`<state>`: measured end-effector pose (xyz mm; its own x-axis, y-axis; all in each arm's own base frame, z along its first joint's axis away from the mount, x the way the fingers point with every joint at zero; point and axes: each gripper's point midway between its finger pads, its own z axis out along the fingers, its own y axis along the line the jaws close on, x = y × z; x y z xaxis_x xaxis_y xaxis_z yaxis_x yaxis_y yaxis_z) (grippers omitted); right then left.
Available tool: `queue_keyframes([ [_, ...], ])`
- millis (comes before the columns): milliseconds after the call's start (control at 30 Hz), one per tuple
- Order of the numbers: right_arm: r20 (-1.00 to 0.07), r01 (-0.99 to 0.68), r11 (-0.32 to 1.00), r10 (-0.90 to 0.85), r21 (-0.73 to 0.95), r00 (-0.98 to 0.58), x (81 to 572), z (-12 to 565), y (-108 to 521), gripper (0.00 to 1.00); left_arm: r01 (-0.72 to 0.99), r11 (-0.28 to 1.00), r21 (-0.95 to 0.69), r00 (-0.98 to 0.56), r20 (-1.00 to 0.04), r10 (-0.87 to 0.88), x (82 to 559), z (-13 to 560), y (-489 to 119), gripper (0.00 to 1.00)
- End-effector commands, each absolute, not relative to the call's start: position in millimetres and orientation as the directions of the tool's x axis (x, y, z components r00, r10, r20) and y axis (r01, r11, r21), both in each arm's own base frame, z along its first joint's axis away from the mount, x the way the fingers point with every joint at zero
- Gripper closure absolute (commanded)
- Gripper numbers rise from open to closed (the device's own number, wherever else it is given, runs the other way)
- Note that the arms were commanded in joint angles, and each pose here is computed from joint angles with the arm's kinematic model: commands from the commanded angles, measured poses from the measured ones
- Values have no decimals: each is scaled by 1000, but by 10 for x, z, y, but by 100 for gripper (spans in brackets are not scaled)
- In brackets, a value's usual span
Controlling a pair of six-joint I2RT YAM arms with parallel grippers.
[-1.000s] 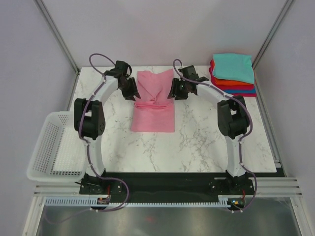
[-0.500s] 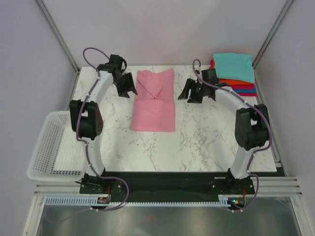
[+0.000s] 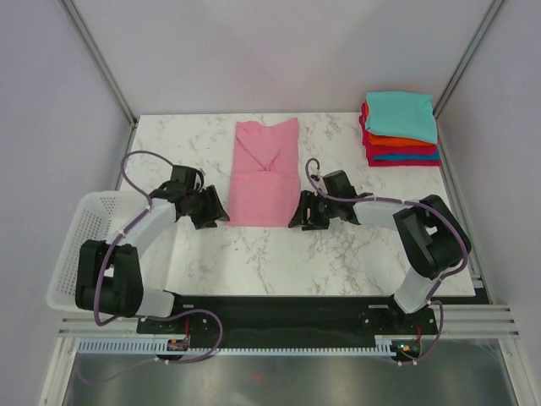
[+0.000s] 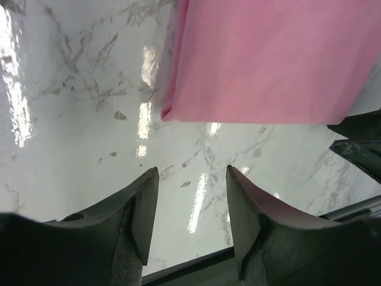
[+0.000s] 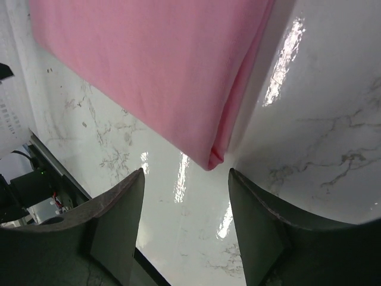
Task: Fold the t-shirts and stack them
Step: Fold the tshirt
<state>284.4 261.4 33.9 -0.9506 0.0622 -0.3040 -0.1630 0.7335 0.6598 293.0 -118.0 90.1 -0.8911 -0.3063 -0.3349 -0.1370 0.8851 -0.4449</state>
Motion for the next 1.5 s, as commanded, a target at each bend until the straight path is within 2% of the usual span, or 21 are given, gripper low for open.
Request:
queue_keyframes([
  [0,-352,-180,745,79,643,-933,2918,272,2643,34,-124,833,-540,-843,-386,-376,3004,824,-1289,44],
  [133,-349,-169,748,88,642,-933,2968,190,2655,36,-155,832,-533,-838,-375,-396,2953,638,-1258,44],
  [367,-347,-165,757,86,633,-934,2992,77,2650,53,-195,826,-529,-816,-379,-436,3014,478,-1223,45],
  [467,-343,-163,761,82,627,-936,2960,33,2627,57,-188,820,-540,-808,-390,-442,3039,470,-1234,44],
  [900,-322,-162,762,64,627,-944,2914,-104,2613,60,-270,804,-529,-790,-356,-500,3102,207,-1196,50],
  [967,-318,-155,762,70,628,-945,2922,-118,2601,62,-277,801,-531,-791,-347,-504,3116,178,-1206,54],
  [1033,-314,-154,760,69,632,-947,2914,-126,2608,63,-281,796,-535,-789,-344,-510,3145,173,-1216,72],
  [1200,-312,-145,756,82,639,-947,2921,-120,2573,70,-274,790,-548,-791,-339,-509,3188,155,-1273,98],
  [1367,-310,-132,744,105,655,-945,2889,-64,2522,94,-232,795,-561,-795,-361,-487,3134,254,-1340,98],
  [1467,-290,-103,752,121,651,-949,2750,-61,2444,100,-194,804,-562,-791,-395,-467,2992,416,-1361,98],
])
